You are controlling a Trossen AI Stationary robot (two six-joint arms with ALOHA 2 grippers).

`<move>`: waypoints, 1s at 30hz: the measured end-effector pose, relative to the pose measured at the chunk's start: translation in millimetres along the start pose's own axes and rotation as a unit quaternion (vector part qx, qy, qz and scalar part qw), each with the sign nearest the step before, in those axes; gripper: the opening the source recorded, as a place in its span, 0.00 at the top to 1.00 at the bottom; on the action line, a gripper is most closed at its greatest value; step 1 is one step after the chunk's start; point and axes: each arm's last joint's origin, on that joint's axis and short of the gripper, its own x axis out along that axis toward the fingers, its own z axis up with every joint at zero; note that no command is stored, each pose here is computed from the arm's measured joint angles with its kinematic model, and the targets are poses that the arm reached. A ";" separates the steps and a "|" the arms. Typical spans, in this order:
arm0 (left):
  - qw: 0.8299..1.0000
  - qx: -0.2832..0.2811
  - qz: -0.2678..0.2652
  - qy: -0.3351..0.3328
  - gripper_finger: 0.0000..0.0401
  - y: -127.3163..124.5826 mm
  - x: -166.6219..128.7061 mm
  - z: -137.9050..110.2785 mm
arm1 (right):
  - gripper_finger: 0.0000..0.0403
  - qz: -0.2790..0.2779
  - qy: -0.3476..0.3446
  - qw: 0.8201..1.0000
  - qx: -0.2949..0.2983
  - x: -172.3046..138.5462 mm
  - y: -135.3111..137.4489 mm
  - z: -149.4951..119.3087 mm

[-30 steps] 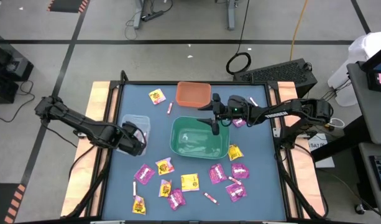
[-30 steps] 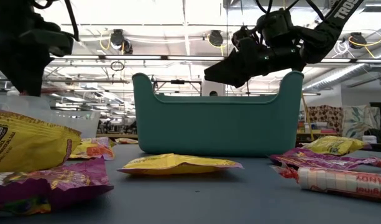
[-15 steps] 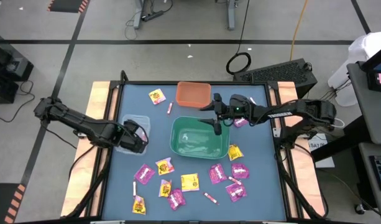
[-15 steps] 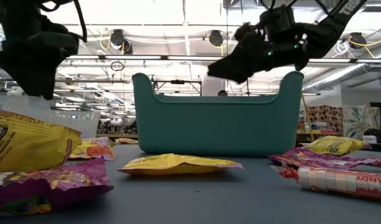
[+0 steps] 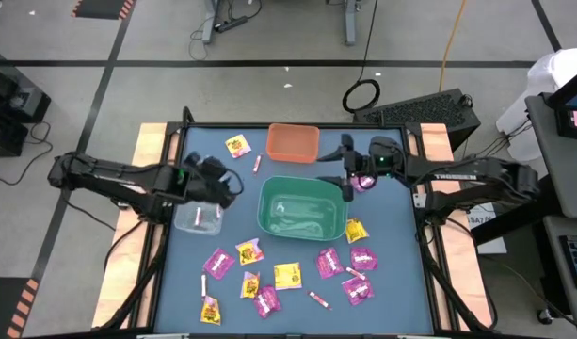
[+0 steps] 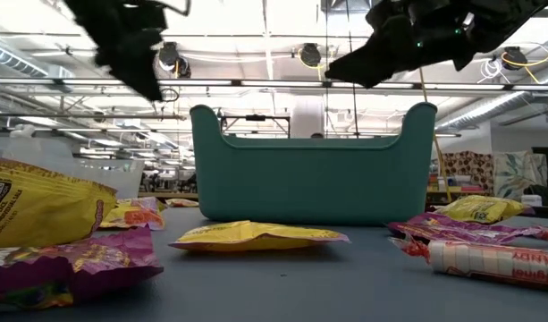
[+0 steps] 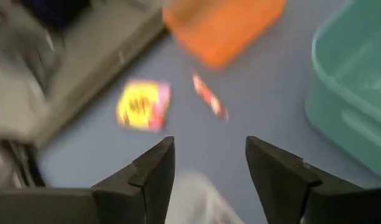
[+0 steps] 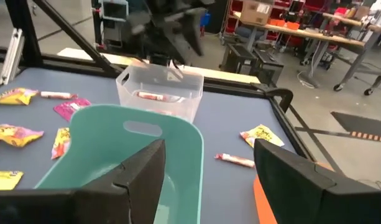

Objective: Sort candy
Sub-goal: Put the orange candy into the transparent bin

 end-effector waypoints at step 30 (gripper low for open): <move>0.976 -0.216 0.022 -0.032 0.49 29.5 160.2 12.3 | 0.42 -0.119 0.012 0.992 -0.050 -3.2 -7.0 3.4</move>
